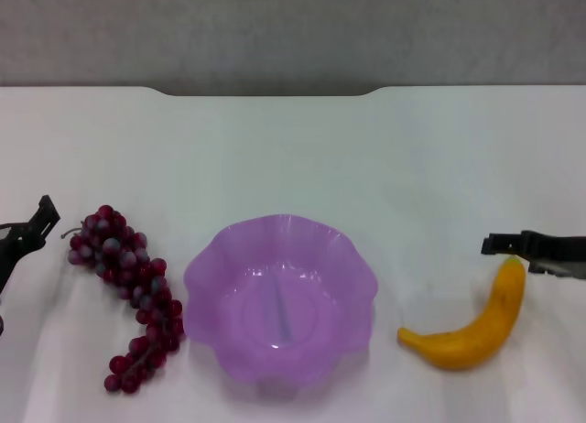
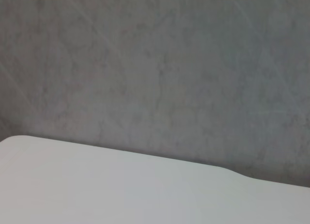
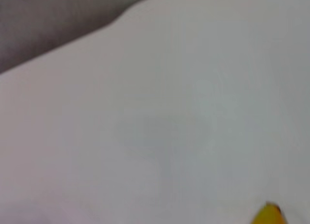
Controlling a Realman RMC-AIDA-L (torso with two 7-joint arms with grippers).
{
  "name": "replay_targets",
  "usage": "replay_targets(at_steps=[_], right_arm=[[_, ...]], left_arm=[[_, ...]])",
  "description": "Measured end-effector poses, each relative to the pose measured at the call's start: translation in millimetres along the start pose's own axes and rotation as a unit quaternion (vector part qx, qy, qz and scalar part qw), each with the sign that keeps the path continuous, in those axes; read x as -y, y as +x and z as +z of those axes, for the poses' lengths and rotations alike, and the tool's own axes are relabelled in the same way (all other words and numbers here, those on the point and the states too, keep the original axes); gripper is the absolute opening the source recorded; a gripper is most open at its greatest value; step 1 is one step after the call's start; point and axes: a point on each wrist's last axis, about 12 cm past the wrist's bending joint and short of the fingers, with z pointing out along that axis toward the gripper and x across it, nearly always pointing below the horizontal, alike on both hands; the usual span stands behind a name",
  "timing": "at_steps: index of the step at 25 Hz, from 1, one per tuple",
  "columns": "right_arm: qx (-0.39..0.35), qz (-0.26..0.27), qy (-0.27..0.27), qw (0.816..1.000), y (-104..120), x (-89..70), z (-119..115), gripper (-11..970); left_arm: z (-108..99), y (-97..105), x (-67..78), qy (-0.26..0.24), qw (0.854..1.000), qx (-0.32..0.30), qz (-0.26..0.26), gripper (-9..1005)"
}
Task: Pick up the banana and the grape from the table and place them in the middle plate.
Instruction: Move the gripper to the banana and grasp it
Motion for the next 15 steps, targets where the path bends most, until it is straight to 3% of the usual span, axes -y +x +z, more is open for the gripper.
replay_targets(at_steps=[5,15], right_arm=[[-0.034,0.023,-0.001,0.999,0,9.2,-10,879],[-0.031,0.044,0.017,0.998,-11,26.8,-32,877]], left_arm=[[1,-1,1.4,0.004,1.0,0.0,0.005,884],[2,-2,1.0,0.005,1.0,0.002,0.006,885]])
